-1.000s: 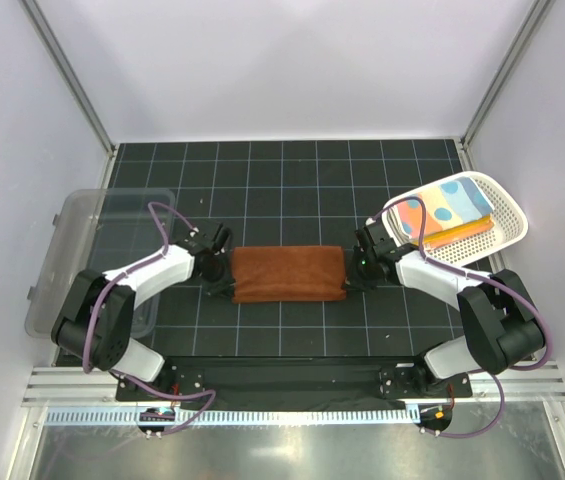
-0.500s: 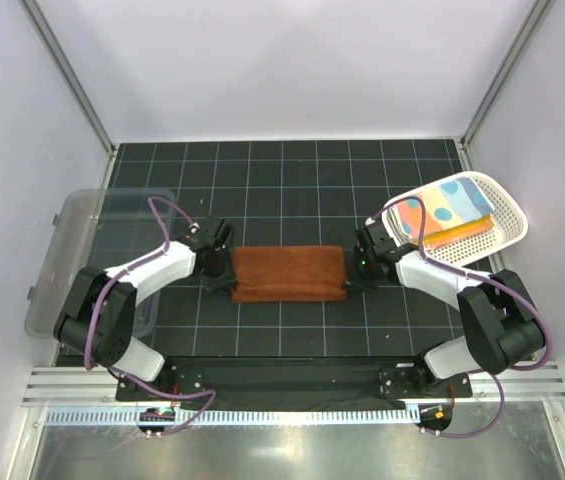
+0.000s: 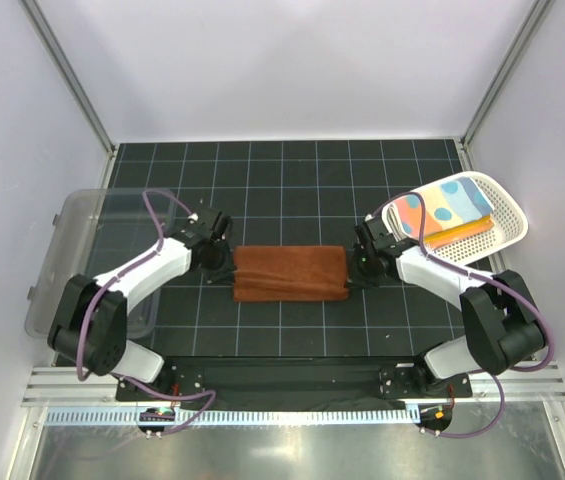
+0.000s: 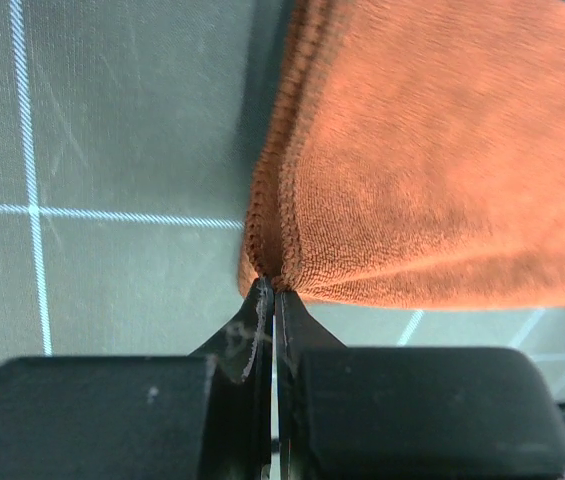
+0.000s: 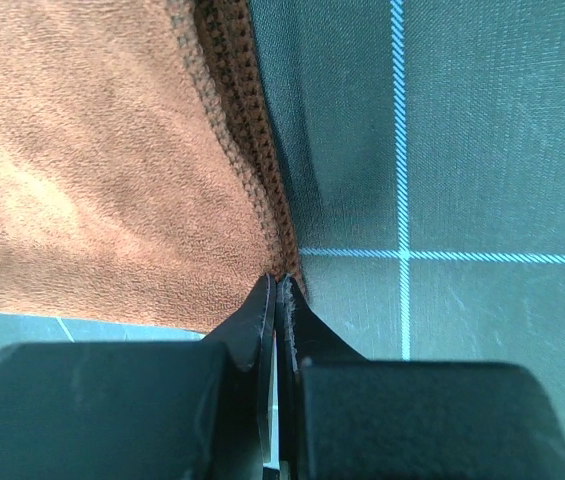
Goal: Fold and stack the towels
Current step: Fold the towel, then neatly place the folded towel into the bin
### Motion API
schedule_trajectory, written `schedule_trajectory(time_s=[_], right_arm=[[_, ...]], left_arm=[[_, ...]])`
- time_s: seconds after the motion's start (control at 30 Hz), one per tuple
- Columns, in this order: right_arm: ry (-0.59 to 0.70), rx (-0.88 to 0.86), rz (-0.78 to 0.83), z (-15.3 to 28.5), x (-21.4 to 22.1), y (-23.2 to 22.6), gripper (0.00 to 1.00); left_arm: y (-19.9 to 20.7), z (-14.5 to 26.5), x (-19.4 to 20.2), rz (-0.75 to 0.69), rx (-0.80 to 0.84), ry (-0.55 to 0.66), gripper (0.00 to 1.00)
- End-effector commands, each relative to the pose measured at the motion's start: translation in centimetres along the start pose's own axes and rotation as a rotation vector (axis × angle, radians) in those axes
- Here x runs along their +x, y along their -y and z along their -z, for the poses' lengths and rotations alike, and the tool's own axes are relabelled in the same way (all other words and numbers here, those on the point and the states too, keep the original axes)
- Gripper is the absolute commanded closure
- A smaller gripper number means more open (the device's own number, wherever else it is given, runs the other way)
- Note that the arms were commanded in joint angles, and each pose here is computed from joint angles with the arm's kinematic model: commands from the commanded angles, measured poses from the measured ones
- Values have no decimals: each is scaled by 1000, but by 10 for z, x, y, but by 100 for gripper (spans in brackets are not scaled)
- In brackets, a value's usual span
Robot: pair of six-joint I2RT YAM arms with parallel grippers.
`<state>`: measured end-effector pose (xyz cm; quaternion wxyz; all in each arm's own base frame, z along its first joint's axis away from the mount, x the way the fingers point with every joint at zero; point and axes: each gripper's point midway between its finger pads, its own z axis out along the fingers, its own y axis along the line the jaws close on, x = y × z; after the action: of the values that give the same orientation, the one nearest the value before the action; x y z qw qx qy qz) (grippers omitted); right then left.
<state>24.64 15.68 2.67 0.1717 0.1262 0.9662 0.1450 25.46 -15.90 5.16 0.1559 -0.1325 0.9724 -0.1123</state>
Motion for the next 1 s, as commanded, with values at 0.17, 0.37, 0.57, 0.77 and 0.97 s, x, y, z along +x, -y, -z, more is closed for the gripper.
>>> schedule_trajectory(time_s=[0.17,0.37,0.57,0.77,0.97], right_arm=[[45,72,49,12,-9,12,99],[27,85,53,1,1,21,95],[62,1,116,20,-11,3,65],[52,-123,179,27,-32,-11,38],[-64,-227,256,-1,-32,-19,38]], left_arm=[[-7,-6,43,61,92,-87,100],[-14,-28,72,68,117,-168,100],[-4,-5,59,27,140,-147,60],[9,31,15,-51,99,-37,57],[70,27,7,-32,369,-54,60]])
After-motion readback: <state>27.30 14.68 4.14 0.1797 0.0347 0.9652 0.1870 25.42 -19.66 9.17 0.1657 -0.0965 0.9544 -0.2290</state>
